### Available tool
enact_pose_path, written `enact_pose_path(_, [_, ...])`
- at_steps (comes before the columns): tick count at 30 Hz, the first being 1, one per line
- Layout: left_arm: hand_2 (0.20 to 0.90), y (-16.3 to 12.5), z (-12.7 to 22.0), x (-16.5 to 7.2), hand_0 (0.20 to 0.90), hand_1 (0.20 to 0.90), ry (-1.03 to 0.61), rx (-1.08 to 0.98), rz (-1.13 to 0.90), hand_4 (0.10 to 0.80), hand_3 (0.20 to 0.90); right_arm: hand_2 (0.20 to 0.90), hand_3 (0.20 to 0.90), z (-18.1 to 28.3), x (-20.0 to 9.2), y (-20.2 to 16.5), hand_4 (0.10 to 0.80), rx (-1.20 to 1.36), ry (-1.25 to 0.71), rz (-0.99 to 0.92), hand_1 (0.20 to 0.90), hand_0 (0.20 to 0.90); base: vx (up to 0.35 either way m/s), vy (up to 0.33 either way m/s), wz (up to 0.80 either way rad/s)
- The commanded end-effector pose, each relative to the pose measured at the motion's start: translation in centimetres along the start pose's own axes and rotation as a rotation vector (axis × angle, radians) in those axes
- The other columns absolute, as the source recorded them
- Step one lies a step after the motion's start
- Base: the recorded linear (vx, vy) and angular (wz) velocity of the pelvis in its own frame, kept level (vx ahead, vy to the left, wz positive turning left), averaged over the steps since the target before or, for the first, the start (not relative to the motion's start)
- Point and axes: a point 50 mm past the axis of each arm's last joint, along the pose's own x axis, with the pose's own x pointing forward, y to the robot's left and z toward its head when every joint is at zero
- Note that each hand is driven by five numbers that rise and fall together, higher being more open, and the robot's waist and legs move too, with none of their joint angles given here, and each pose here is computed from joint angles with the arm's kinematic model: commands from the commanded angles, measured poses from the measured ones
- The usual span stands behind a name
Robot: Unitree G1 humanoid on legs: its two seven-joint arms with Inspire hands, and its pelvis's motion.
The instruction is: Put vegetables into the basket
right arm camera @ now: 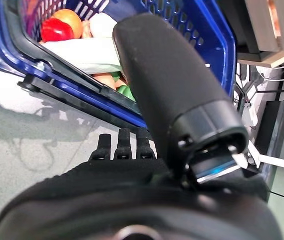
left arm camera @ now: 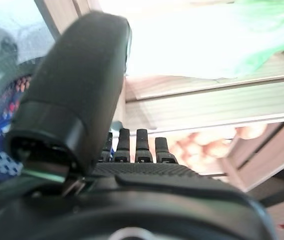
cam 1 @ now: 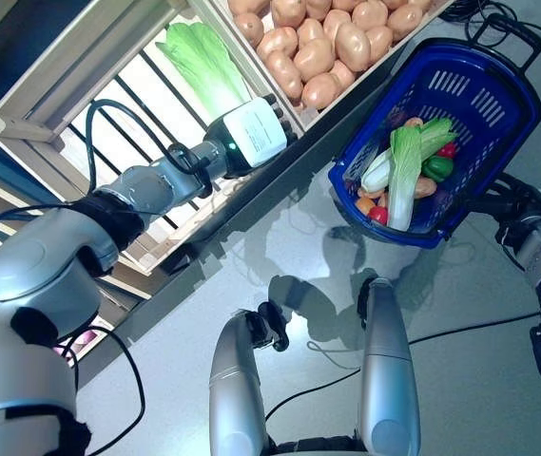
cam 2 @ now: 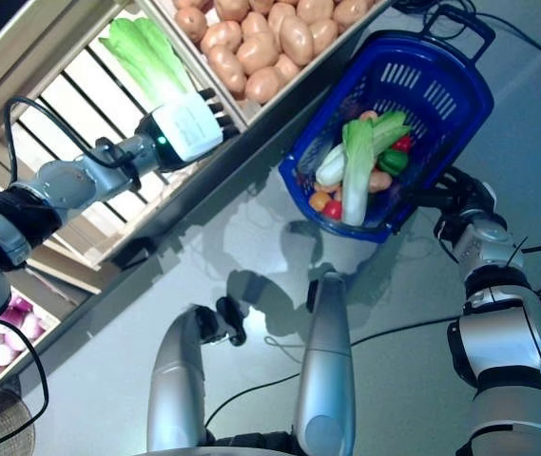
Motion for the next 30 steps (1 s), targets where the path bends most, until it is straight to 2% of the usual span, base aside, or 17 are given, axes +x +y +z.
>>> enact_pose_path(1, [0.900,3.2,-7.7,-1.4,0.900,0.900,0.208,0.170,-0.030,0.800,0.900,0.900,0.900,6.4,-0.6,-1.6,0.800,-0.012,-0.242,-0.003,0.900,0.900,0.000,0.000,0.00])
enact_pose_path(12, [0.900,2.5,-10.0,-2.1,0.900,0.900,0.371,0.124,-0.174,0.800,0.900,0.900,0.900,6.8,-0.8,-2.1,0.800,0.013,-0.261,-0.010,0.900,0.900,-0.022,-0.001,-0.06])
enact_pose_path(16, [0.900,1.2,-10.9,-3.0,0.900,0.900,0.492,0.024,-0.222,0.800,0.900,0.900,0.900,6.1,-0.8,-2.5,0.800,0.026,-0.249,-0.019,0.900,0.900,-0.016,0.009,-0.08])
enact_pose_path(22, [0.900,-1.2,-11.3,-4.6,0.900,0.900,0.581,-0.058,-0.308,0.800,0.900,0.900,0.900,5.8,-0.8,-2.5,0.800,0.029,-0.258,-0.017,0.900,0.900,-0.004,-0.004,-0.01])
enact_pose_path(30, [0.900,-2.0,-10.9,-5.3,0.900,0.900,0.607,-0.088,-0.154,0.800,0.900,0.900,0.900,5.1,-0.6,-1.8,0.800,0.054,-0.256,0.000,0.900,0.900,-0.007,-0.007,-0.02])
